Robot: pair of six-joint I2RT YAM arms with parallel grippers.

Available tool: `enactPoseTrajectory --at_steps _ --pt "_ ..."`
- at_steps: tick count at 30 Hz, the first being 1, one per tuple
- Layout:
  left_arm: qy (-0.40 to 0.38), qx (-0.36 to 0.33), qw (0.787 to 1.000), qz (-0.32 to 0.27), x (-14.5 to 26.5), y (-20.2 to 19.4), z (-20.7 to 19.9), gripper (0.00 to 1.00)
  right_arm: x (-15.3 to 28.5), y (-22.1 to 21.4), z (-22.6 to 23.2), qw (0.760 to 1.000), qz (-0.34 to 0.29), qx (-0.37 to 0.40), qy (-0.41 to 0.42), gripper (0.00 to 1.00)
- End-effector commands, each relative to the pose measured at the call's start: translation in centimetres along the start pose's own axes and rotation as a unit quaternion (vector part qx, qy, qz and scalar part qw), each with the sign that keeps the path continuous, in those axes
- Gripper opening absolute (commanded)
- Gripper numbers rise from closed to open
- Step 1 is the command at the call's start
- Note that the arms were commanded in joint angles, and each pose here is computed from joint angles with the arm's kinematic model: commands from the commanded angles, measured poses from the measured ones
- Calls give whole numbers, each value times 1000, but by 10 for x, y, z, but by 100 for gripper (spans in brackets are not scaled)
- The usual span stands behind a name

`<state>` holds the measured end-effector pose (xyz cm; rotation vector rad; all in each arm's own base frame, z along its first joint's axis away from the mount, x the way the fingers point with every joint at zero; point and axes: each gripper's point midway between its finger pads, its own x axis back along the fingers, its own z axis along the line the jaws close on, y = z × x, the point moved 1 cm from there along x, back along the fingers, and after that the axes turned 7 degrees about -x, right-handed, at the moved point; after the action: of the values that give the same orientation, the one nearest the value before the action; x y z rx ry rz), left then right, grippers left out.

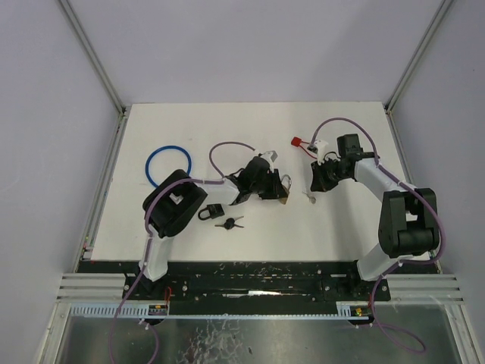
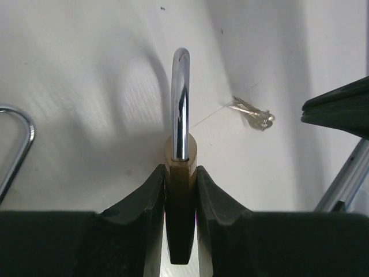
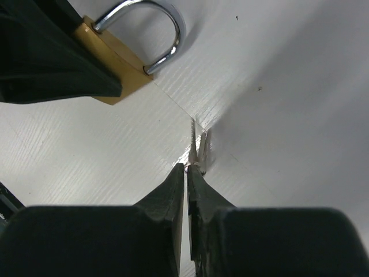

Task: Lock with the key
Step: Place the key at the center of the board, then reset both arms

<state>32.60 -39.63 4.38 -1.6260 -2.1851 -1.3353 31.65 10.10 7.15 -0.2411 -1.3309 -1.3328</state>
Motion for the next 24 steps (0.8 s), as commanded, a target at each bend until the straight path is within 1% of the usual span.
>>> enactPoseTrajectory --at_steps 1,5,9,13,19,24 --pt "-20 -52 998 -26 -7 26 -29 16 2 12 0 1000 -6 4 11 12" --pt "-20 -71 997 -31 -3 35 -35 19 -2 9 3 1000 1 -9 24 13" --pt "-7 -100 994 -53 13 47 -38 24 2 14 6 1000 -3 -7 29 14" --pt "7 -129 989 -66 29 56 -40 32 15 25 9 999 -28 10 20 16" --pt "2 -141 988 -65 36 58 -45 34 41 42 14 996 -75 38 -4 18" --pt "-9 -152 983 -100 57 74 -60 35 67 54 18 991 -119 61 -24 19"
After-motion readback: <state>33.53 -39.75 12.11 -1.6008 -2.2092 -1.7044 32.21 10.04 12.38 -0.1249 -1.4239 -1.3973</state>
